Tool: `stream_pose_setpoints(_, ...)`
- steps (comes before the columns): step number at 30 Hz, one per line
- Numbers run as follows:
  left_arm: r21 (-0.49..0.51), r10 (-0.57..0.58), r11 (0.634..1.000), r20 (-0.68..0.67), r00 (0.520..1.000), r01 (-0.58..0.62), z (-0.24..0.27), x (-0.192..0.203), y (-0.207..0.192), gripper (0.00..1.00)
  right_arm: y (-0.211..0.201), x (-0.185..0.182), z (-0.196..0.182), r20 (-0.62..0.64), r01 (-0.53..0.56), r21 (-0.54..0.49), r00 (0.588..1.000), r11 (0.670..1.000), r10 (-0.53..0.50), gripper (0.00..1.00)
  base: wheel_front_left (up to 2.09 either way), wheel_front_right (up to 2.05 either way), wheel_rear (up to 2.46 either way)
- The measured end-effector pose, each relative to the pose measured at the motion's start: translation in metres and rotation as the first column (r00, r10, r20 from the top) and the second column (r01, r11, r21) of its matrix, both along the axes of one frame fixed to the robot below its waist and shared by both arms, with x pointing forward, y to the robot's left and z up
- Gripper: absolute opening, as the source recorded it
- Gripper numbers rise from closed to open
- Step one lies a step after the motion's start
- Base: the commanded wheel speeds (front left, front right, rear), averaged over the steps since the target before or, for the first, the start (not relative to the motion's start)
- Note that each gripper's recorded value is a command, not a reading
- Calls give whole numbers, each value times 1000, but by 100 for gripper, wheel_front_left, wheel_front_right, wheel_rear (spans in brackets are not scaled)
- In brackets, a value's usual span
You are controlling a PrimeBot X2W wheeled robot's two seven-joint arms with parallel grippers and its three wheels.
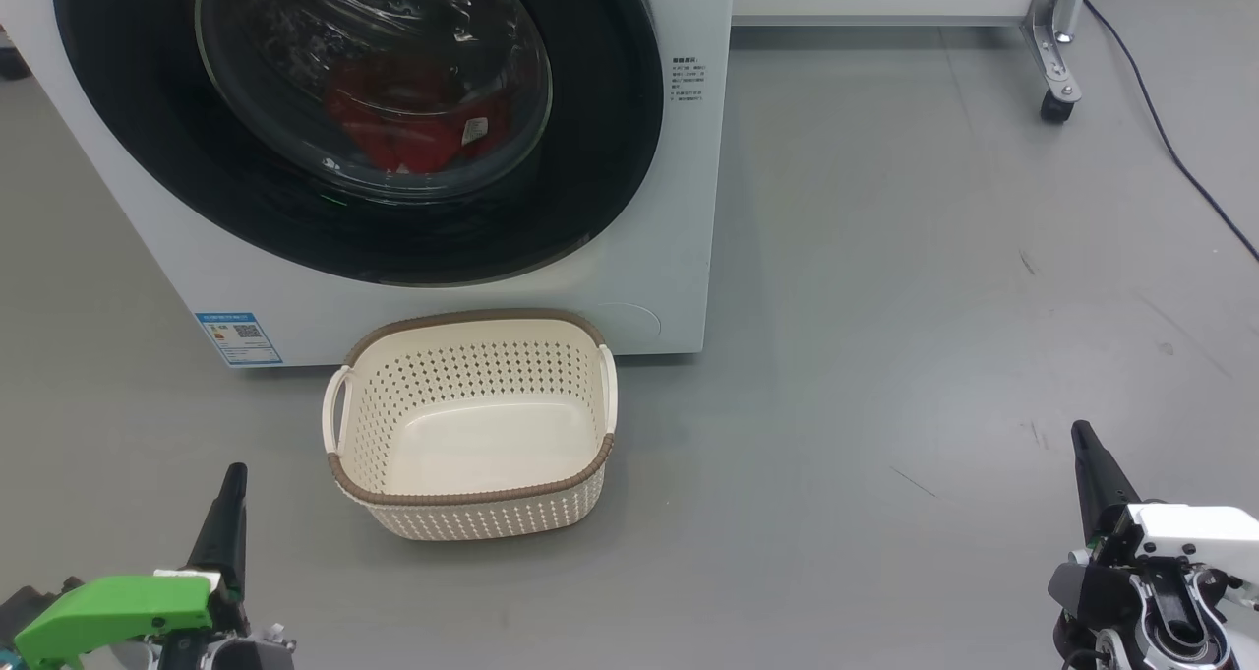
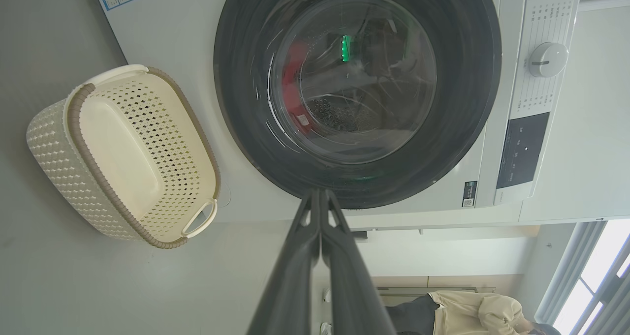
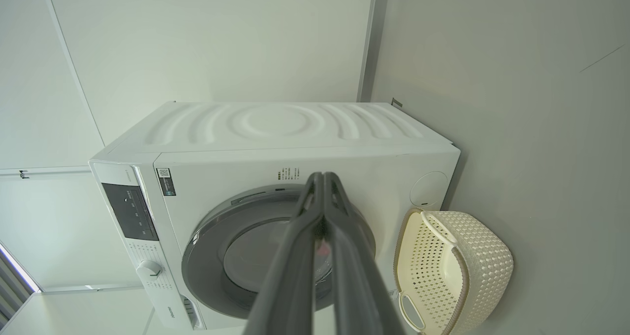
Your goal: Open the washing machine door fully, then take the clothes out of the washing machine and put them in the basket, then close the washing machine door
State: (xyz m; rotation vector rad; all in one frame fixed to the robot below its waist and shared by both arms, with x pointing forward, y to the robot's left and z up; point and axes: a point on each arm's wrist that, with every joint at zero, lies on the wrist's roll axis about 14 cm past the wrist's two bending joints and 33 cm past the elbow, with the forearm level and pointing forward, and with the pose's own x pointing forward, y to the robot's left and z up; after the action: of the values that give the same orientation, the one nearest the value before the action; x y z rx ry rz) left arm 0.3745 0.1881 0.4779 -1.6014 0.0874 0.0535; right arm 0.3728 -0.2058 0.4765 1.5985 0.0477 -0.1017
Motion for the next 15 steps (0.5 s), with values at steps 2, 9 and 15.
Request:
stream_pose_setpoints(2,0,0,1000,0,1000,0,0,0,0,0,0,0,0,0,0,0,1000,1000,0,0,0,0,0)
stream_pose_setpoints(9,0,0,1000,0,1000,0,0,0,0,0,0,0,0,0,0,0,1000,1000,0,0,0,0,0)
stream_pose_setpoints(15,0,0,1000,0,1000,0,0,0,0,0,0,0,0,0,0,0,1000,1000,0,0,0,0,0)
